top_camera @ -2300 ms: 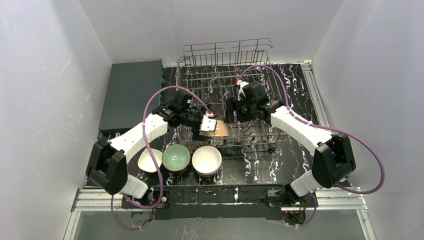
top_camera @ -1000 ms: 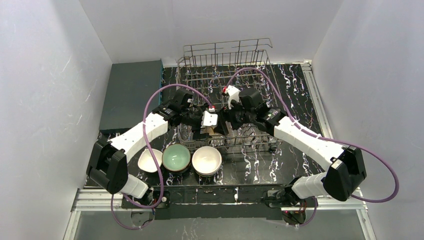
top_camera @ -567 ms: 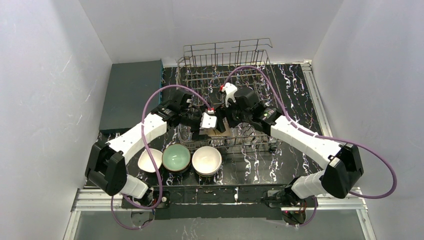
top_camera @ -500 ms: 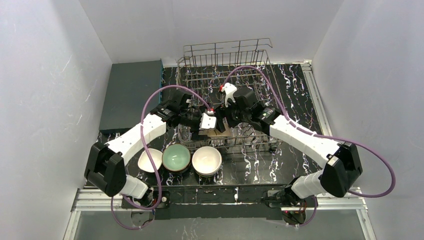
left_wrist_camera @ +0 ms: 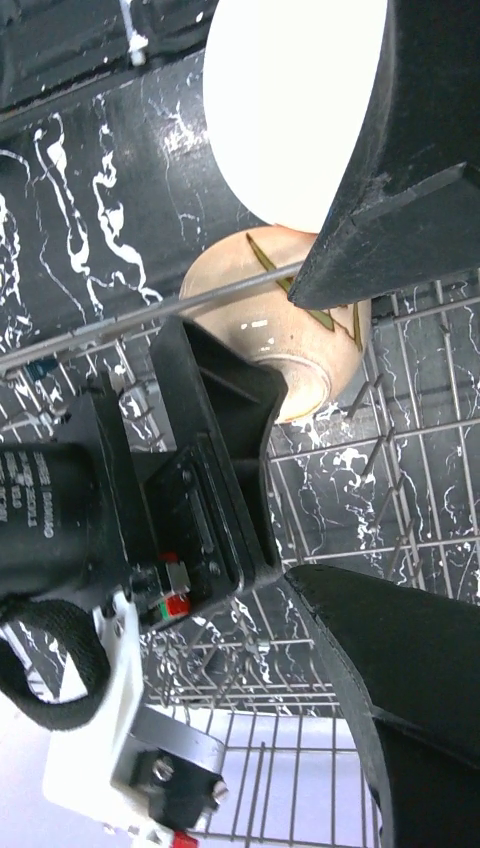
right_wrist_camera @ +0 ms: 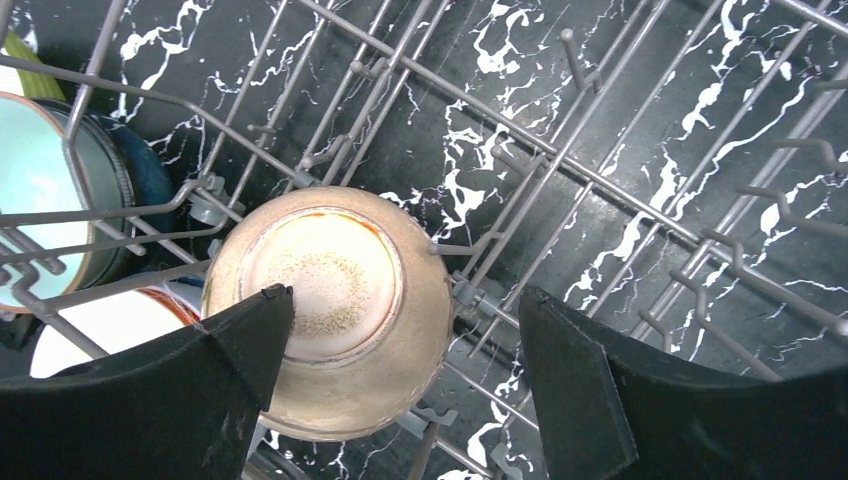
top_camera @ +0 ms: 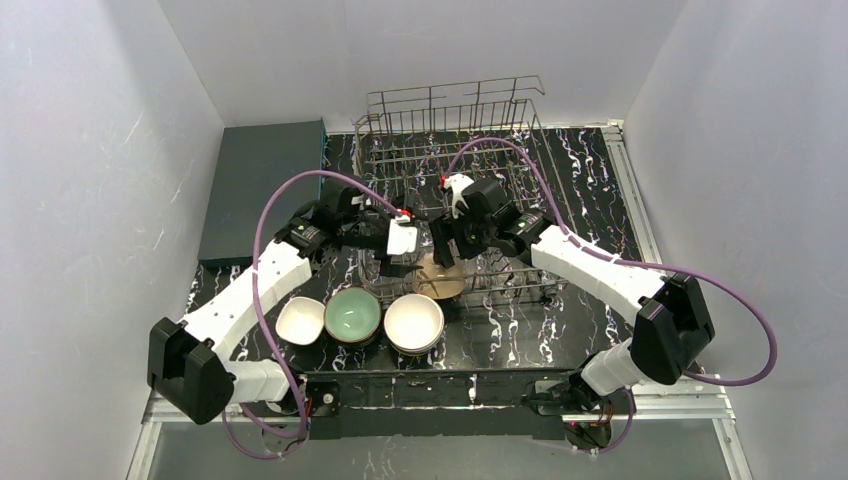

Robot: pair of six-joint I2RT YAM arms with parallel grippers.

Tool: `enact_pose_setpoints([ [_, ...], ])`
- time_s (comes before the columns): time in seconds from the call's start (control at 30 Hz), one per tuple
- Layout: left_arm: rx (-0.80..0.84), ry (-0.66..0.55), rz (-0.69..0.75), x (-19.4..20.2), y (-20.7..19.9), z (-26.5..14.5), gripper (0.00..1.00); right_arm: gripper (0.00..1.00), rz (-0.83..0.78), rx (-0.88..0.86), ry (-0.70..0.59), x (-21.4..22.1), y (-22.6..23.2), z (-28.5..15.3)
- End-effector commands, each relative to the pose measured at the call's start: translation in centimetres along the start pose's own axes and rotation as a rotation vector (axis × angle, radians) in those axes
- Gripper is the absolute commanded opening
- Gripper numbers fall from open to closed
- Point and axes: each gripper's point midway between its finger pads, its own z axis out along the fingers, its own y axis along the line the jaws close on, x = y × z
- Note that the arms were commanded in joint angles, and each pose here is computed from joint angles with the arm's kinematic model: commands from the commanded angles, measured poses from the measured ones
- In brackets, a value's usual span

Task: Load the bowls into the dish rack
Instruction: Turn the bowl upside down on the dish rack.

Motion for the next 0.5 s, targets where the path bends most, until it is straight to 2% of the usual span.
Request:
enact_pose_setpoints([
  [0.0,-0.090,-0.002,-0.013,-0.2,1.2,-0.7,0.98,0.92,0.039,-0.081,-0.070,-2.3,1.4,-2.0],
  [0.27,-0.376,0.053,-0.125,0.3,5.9,-2.5,0.98,0.95,0.044,-0.172,-0.096,-2.7,2.8,-4.0],
  [0.47,-0.533,0.131,-0.363,1.1,8.3,-4.2,0.98,0.94,0.073,-0.227,-0.065,-2.1,2.9,-4.4],
])
